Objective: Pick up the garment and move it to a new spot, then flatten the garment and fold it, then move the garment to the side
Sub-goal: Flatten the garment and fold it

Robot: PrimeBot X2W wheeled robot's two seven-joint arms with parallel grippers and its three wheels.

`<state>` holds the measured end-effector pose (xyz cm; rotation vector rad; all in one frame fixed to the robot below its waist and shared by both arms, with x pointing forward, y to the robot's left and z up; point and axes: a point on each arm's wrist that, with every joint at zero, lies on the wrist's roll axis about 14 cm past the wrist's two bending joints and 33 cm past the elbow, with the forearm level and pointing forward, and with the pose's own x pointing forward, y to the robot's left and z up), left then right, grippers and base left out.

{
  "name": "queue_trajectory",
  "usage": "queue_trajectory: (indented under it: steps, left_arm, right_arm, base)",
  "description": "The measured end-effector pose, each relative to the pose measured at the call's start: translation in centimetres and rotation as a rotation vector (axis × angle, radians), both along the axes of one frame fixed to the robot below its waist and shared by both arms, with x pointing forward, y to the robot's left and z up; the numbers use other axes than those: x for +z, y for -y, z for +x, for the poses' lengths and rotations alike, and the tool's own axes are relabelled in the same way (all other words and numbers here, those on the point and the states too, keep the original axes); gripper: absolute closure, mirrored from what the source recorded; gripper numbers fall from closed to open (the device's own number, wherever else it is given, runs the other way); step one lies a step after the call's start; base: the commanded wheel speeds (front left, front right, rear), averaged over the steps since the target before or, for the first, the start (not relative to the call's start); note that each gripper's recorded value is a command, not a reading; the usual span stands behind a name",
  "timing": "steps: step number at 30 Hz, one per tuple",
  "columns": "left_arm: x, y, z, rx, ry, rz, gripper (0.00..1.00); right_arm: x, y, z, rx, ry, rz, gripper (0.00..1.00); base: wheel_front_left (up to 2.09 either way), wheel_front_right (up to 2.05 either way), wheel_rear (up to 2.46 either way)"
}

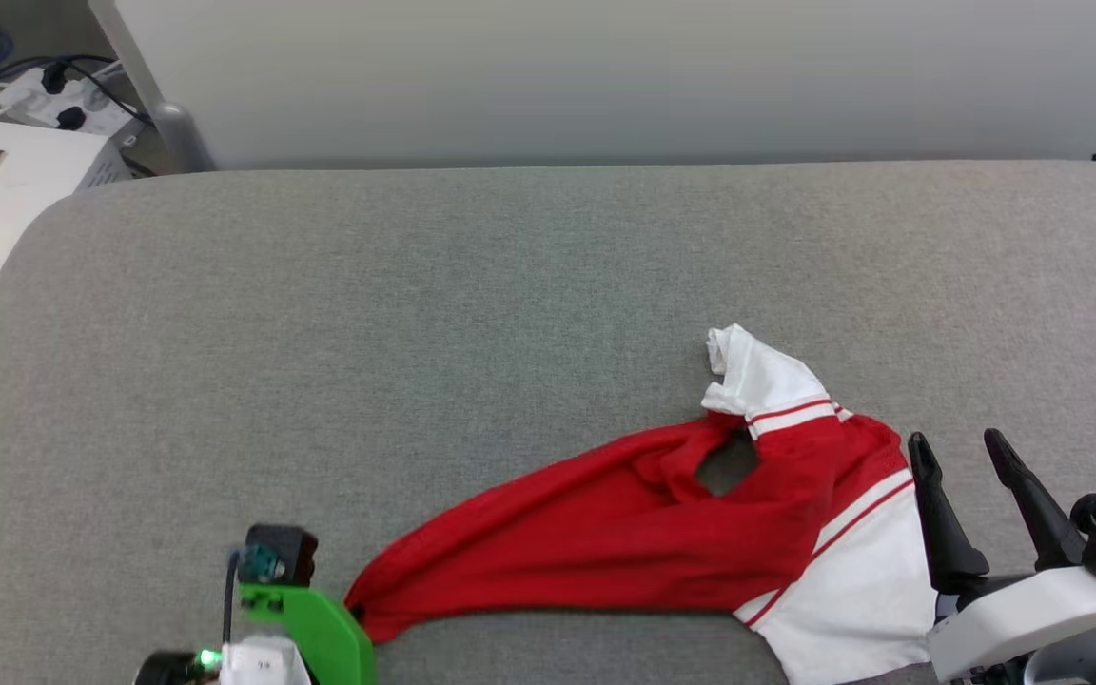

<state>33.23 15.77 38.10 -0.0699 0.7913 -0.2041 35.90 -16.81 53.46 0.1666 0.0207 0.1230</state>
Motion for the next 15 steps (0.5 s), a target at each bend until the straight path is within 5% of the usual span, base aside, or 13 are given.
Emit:
queue_trajectory:
  steps: [10,11,12,13,15]
  left_arm:
    - [-2.6,-1.4,-9.0,0.194,-0.133,-0.085,1.00]
    - [-2.4,-1.3,-9.2,0.201,-0.122,-0.090,0.86]
    - [-2.1,-1.2,-9.1,0.204,-0.107,-0.097,0.28]
    - [-1.8,-1.0,-8.9,0.205,-0.088,-0.105,0.00]
    - [-1.1,-1.0,-8.4,0.206,-0.039,-0.100,0.00]
  right_arm:
    - [1.7,-1.7,-0.9,0.057,0.042,-0.024,0.00]
    - [2.0,-1.8,-0.9,0.060,0.050,-0.027,0.00]
    - [2.2,-1.9,-1.0,0.063,0.056,-0.029,0.00]
    - [2.4,-2.0,-1.0,0.066,0.062,-0.032,0.00]
    - [2.7,-2.1,-1.1,0.069,0.070,-0.036,0.00]
  base:
    - [0.00,0.00,0.00]
    - [0.00,0.00,0.00]
    - [0.00,0.00,0.00]
    - [0.00,0.00,0.00]
    - [0.00,0.00,0.00]
